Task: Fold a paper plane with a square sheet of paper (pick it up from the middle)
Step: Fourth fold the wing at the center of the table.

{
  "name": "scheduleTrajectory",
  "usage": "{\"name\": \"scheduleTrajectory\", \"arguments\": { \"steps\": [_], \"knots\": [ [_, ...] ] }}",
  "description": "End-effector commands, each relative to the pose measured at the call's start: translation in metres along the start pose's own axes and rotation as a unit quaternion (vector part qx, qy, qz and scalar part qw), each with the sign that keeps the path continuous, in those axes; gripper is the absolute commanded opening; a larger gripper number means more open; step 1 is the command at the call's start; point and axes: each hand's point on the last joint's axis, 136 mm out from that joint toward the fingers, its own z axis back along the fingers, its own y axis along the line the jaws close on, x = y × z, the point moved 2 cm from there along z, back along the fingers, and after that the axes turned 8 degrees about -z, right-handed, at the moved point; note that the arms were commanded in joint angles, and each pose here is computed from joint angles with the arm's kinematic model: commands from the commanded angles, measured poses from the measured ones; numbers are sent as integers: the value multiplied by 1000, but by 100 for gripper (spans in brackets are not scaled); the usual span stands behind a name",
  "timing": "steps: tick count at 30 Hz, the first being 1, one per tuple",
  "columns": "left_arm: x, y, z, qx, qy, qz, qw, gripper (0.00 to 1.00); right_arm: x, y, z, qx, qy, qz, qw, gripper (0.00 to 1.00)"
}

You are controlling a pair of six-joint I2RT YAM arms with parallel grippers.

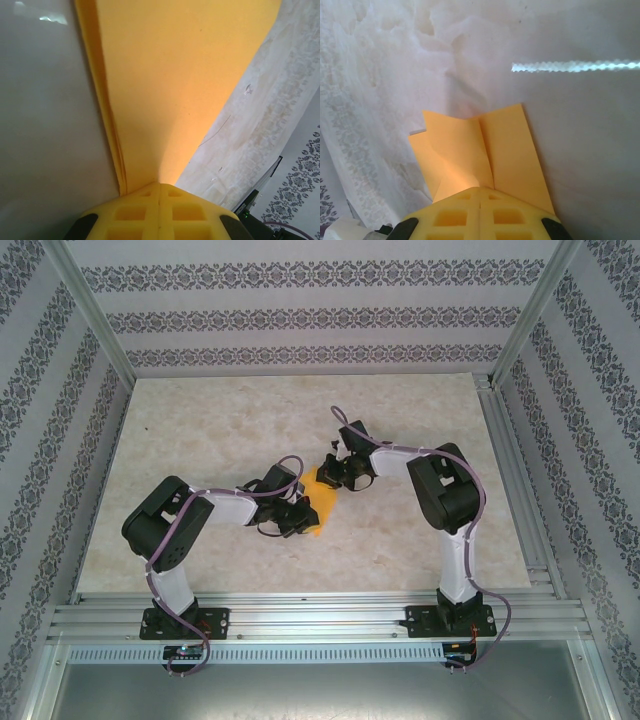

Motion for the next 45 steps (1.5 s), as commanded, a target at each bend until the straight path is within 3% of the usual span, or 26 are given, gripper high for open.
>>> {"name": "scheduleTrajectory", "arguments": {
  "steps": [1,4,9,16,22,27,31,45],
  "knots": [
    [-43,90,-12,159,49,67,984,0,23,-19,-7,-25,-29,1,999,0],
    [-42,89,-12,156,46,68,984,0,23,6,12,9,-37,24,999,0],
    [-41,88,-12,157,43,67,984,0,-7,32,39,43,-20,62,997,0],
    [-39,86,-12,154,40,63,985,0,-51,8,17,24,27,50,998,0],
    [-39,84,-12,154,40,62,985,0,-67,0,-1,17,53,49,997,0],
    [-40,85,-12,158,42,62,985,0,-61,-25,-5,-37,44,42,997,0],
    [-45,92,-12,171,49,63,982,0,-41,-36,-10,-35,28,23,999,0],
    [-61,116,-16,206,69,72,973,0,7,-21,-7,-60,-15,29,998,0]
  ]
}}
